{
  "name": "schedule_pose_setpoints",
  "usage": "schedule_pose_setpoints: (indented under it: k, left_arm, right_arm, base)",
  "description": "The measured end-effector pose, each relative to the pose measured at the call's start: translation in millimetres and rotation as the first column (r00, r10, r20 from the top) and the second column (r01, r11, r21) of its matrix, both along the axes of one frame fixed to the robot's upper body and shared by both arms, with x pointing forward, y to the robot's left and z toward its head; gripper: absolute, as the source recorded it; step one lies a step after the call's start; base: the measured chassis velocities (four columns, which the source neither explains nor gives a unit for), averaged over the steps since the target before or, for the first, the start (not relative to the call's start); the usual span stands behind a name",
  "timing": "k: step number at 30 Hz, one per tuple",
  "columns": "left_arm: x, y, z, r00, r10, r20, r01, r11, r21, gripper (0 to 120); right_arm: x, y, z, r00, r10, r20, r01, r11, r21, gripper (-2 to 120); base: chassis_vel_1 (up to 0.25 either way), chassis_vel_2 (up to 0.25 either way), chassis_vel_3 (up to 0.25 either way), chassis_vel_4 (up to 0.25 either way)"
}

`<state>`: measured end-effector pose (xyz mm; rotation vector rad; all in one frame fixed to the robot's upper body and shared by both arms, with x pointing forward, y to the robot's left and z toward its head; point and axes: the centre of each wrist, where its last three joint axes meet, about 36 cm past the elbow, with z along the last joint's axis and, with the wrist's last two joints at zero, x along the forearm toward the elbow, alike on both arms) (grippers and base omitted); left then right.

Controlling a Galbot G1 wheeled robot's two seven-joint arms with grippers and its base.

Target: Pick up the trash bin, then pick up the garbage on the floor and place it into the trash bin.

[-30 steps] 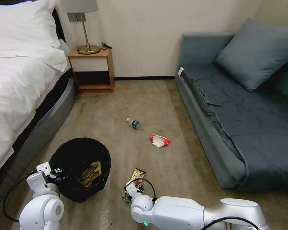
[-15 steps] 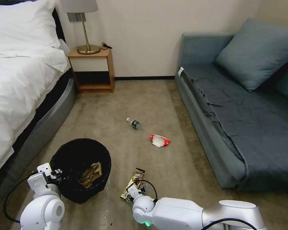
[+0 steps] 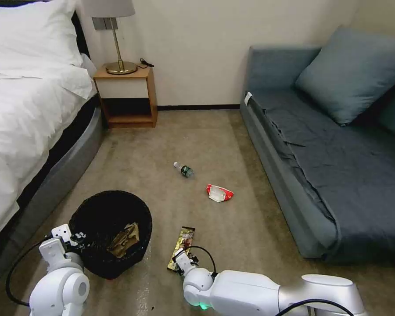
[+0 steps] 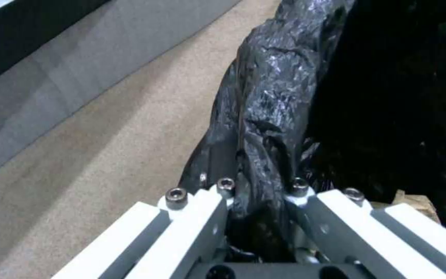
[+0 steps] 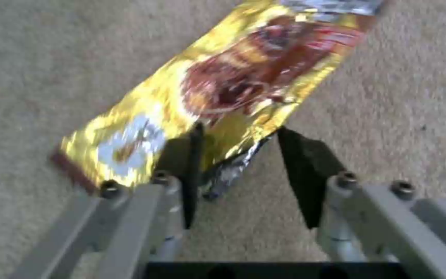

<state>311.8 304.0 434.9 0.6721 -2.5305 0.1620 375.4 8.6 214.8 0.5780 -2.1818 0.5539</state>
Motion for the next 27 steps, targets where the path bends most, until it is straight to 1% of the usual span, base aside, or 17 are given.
schedule_pose_setpoints:
  k: [2, 4, 6, 7, 8, 9, 10, 11, 21, 25, 27]
  left_arm:
    - [0.4, -0.5, -0.5, 1.000, -0.001, 0.000, 0.001, 1.000, -0.001, 2]
    - [0.7, -0.9, -1.3, 1.000, -0.001, 0.000, 0.001, 1.000, -0.001, 2]
    - [0.8, -1.0, -1.4, 1.000, -0.001, 0.000, 0.001, 1.000, -0.002, 2]
    - [0.8, -1.1, -1.7, 1.000, -0.001, -0.001, 0.001, 1.000, -0.002, 2]
    - [0.8, -1.1, -1.8, 1.000, -0.001, -0.001, 0.001, 1.000, -0.002, 2]
    - [0.9, -1.0, -1.9, 1.000, -0.001, -0.002, 0.001, 1.000, -0.002, 2]
    - [0.9, -1.0, -1.9, 1.000, -0.001, -0.002, 0.001, 1.000, -0.002, 2]
    - [0.9, -0.8, -2.1, 1.000, -0.001, -0.002, 0.001, 1.000, -0.002, 2]
    - [0.8, 1.1, -3.8, 1.000, 0.004, -0.005, -0.004, 1.000, 0.000, 2]
    - [0.9, 1.1, -4.1, 1.000, 0.004, -0.005, -0.004, 1.000, 0.000, 2]
    - [1.0, 1.2, -3.9, 1.000, 0.003, -0.004, -0.003, 1.000, -0.002, 2]
  right_arm:
    - [1.0, -1.5, 1.8, 1.000, 0.004, 0.004, -0.004, 1.000, 0.011, 30]
    - [2.2, -3.3, 2.7, 1.000, 0.005, 0.006, -0.005, 1.000, 0.019, 19]
    - [2.3, -3.5, 2.7, 1.000, 0.005, 0.006, -0.005, 1.000, 0.020, 17]
    - [2.4, -3.8, 2.8, 1.000, 0.006, 0.005, -0.006, 1.000, 0.023, 9]
    - [2.4, -3.8, 2.8, 1.000, 0.006, 0.005, -0.006, 1.000, 0.024, 7]
    - [2.2, -3.5, 3.3, 1.000, 0.007, 0.006, -0.007, 1.000, 0.028, 2]
    - [2.2, -3.5, 3.3, 1.000, 0.007, 0.006, -0.007, 1.000, 0.028, 2]
    - [2.0, -2.8, 4.7, 1.000, 0.007, 0.007, -0.008, 0.999, 0.035, 0]
    - [6.7, -7.1, 11.7, 1.000, -0.001, 0.021, 0.000, 0.998, 0.064, 0]
    - [16.2, -13.9, 24.3, 0.998, -0.020, 0.052, 0.016, 0.997, 0.079, 0]
    - [25.4, -21.1, 31.3, 0.996, -0.044, 0.074, 0.037, 0.996, 0.084, 0]
  base:
    - [0.000, 0.000, 0.000, 0.000]
    - [0.000, 0.000, 0.000, 0.000]
    - [0.000, 0.000, 0.000, 0.000]
    - [0.000, 0.000, 0.000, 0.000]
    - [0.000, 0.000, 0.000, 0.000]
    - [0.000, 0.000, 0.000, 0.000]
    - [0.000, 0.000, 0.000, 0.000]
    - [0.000, 0.000, 0.000, 0.000]
    - [0.000, 0.000, 0.000, 0.000]
    - [0.000, 0.000, 0.000, 0.000]
    - [0.000, 0.000, 0.000, 0.000]
